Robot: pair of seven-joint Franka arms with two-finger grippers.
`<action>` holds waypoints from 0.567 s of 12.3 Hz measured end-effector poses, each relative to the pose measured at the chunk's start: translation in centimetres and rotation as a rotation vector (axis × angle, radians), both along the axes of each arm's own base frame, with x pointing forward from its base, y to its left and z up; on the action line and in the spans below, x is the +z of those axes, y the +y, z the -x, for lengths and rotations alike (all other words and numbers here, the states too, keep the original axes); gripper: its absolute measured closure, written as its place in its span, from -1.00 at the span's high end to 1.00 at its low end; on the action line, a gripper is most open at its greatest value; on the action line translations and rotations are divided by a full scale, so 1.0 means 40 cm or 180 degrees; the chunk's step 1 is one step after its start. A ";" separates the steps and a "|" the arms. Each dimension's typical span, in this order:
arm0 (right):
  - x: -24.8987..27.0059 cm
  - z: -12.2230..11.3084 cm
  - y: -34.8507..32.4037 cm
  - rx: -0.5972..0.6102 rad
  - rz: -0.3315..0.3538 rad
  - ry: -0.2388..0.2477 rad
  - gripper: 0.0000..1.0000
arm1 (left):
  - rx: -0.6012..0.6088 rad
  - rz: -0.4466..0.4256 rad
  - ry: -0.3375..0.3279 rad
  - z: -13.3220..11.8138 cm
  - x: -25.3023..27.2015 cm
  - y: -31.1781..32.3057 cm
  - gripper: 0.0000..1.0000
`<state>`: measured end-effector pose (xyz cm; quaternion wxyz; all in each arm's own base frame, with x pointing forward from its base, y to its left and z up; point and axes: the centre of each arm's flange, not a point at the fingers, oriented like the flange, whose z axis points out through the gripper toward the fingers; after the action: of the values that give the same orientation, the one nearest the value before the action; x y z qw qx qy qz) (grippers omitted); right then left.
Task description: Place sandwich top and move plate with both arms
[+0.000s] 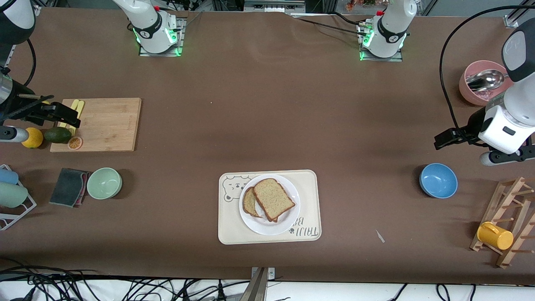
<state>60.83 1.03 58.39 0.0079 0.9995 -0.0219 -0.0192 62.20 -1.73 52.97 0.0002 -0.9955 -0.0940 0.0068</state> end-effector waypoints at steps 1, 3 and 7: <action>0.000 0.000 -0.001 -0.0002 0.0000 0.0003 1.00 | 0.0012 -0.0001 -0.0003 0.000 0.002 0.005 1.00; -0.001 0.000 -0.002 -0.0005 0.0001 0.0005 1.00 | 0.0052 -0.0010 -0.0042 0.010 0.022 0.029 1.00; -0.001 0.000 -0.002 -0.0005 0.0001 0.0006 1.00 | 0.0083 -0.0044 -0.0155 0.054 0.106 0.052 1.00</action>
<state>60.81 0.95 58.37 0.0080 0.9995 -0.0226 -0.0201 60.02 0.34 57.22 0.0047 -0.9941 -0.1070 -0.0180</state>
